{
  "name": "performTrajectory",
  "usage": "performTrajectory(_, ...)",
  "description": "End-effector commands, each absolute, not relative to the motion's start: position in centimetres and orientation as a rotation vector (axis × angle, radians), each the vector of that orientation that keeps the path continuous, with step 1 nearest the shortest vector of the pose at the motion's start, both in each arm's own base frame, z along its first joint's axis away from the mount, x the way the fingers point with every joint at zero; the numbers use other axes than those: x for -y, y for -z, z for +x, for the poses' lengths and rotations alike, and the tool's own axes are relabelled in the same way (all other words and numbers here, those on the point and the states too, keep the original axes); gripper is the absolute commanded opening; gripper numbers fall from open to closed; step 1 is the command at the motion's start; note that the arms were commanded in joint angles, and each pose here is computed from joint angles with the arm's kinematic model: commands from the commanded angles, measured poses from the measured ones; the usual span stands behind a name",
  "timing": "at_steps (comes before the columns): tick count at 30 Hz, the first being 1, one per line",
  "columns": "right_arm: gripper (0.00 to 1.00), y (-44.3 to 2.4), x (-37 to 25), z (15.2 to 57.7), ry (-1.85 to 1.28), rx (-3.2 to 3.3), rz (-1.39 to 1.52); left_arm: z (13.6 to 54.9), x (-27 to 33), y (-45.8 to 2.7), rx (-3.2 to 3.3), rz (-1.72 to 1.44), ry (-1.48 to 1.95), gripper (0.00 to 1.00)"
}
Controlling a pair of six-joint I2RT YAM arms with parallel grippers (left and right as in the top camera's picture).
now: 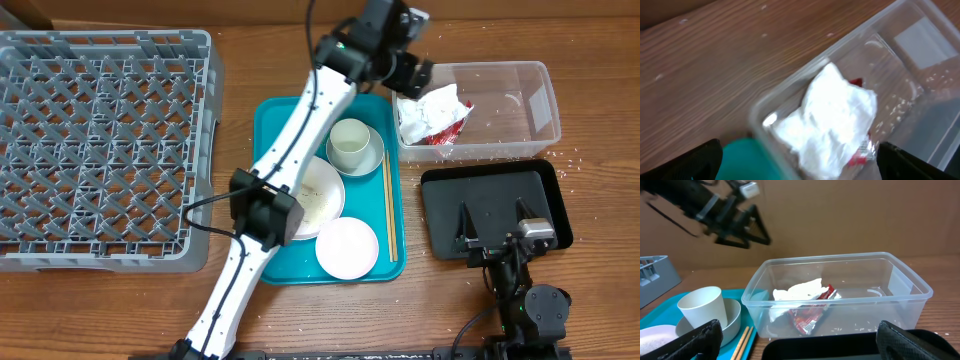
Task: Sort waste into correct bins and load items into the dishwasher
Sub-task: 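Grasp the remaining tissue scrap and drop it into the clear bin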
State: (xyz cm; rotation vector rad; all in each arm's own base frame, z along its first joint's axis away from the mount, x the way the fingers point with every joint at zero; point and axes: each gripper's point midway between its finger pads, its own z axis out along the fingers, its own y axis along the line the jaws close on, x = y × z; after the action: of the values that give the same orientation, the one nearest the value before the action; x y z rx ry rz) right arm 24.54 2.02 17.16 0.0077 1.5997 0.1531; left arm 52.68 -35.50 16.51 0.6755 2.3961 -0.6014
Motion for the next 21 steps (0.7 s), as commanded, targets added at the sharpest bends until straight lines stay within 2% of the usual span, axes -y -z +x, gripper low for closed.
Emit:
performTrajectory(1,1.00,-17.0,-2.1,24.6,-0.151,-1.597,0.004,52.5,29.6,-27.6,-2.266,0.575,0.556,1.00)
performTrajectory(8,1.00,-17.0,-2.1,24.6,-0.151,-1.597,0.004,50.0,18.9,-32.7,-2.349,0.385,0.466,1.00)
performTrajectory(16,1.00,-17.0,-2.1,24.6,-0.151,-1.597,0.004,45.3,12.0,-29.0,-2.654,0.276,0.400,1.00)
performTrajectory(21,1.00,-17.0,-2.1,24.6,-0.151,-1.597,0.004,45.1,12.7,-29.1,-2.656,0.277,0.434,1.00)
